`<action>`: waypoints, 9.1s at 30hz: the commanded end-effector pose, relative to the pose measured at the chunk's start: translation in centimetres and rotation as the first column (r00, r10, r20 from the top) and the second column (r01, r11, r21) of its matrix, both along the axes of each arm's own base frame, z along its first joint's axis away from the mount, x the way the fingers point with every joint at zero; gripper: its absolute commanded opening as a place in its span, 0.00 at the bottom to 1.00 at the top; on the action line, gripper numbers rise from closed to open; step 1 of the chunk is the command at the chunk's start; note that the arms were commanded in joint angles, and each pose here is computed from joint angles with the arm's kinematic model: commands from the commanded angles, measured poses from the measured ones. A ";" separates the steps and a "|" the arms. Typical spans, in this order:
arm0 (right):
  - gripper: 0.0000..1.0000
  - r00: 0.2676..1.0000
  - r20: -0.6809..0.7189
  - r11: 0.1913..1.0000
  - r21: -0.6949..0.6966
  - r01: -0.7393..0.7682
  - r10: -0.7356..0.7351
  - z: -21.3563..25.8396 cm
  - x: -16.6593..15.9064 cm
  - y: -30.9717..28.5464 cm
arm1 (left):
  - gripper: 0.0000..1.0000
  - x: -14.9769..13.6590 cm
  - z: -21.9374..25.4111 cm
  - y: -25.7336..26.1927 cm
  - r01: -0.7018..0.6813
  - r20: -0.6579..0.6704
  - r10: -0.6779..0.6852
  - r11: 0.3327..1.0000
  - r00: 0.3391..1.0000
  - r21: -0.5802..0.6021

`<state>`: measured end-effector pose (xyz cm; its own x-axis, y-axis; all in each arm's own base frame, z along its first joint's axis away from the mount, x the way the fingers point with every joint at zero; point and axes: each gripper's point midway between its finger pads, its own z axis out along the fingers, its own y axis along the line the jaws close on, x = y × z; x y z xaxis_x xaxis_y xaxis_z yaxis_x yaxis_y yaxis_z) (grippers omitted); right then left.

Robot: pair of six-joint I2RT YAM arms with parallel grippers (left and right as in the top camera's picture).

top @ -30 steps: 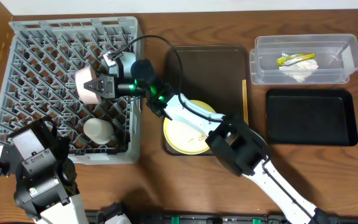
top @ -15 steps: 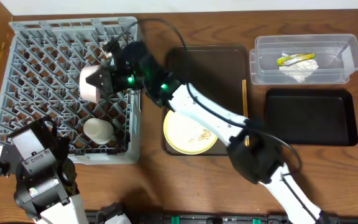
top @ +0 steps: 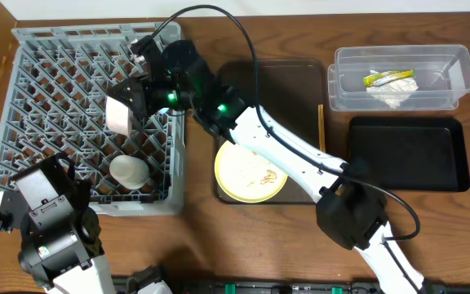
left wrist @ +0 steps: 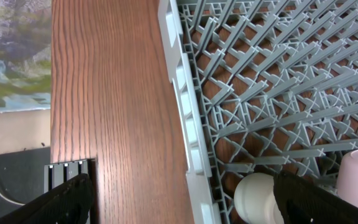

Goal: Sort waste into correct bins and load items into the dishwasher
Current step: 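Carry the pink bowl with the right gripper over the dish rack, then lower the pink bowl into the rack beside the blue bowl, then tilt the pink bowl upright in the rack, open and withdraw right gripper, then move the right gripper to the wooden chopsticks on the tray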

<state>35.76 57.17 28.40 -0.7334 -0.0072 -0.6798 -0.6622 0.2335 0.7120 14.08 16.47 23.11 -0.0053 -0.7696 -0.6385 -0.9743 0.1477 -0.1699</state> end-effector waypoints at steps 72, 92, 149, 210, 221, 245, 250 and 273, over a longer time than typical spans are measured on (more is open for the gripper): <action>0.09 0.955 0.168 0.900 -0.328 0.288 -0.245 -13.9 1.7 1.7 | 0.94 -0.2 0.8 0.3 -0.020 0.015 0.020 1.000 1.000 0.018; 0.21 0.946 0.193 0.926 -0.227 0.301 -0.260 -4.8 1.0 0.3 | 0.94 -0.2 0.8 0.3 -0.020 0.015 0.020 1.000 1.000 0.018; 0.40 0.985 0.095 0.950 -0.266 0.165 -0.144 -15.0 -0.4 4.0 | 0.94 -0.2 0.8 0.3 -0.020 0.015 0.020 1.000 1.000 0.018; 0.01 0.928 0.105 0.923 0.110 -0.369 0.358 -12.8 -0.6 1.7 | 0.94 -0.2 0.8 0.3 -0.020 0.015 0.020 1.000 1.000 0.018; 0.01 0.921 0.122 0.909 0.160 -0.385 0.369 -11.3 -0.4 1.3 | 0.94 -0.2 0.8 0.3 -0.020 0.015 0.020 1.000 1.000 0.018; 0.31 0.888 0.145 0.855 0.239 -0.460 0.437 -4.7 -2.0 1.6 | 0.94 -0.2 0.8 0.3 -0.021 0.015 0.020 1.000 1.000 0.019; 0.35 0.881 0.182 0.847 0.249 -0.470 0.436 -0.9 -1.8 0.4 | 0.94 -0.2 0.8 0.3 -0.020 0.015 0.020 1.000 1.000 0.018; 0.99 0.758 0.214 0.490 -0.648 0.582 -0.616 -2.5 11.6 -27.1 | 0.94 -0.2 0.8 0.3 -0.020 0.015 0.020 1.000 1.000 0.018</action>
<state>44.68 37.10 25.44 -0.8282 -0.0078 -0.5604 -0.3229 0.8239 0.4657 14.09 16.55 23.33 -0.0013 -0.7659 -0.6430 -0.9740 0.1466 -0.1727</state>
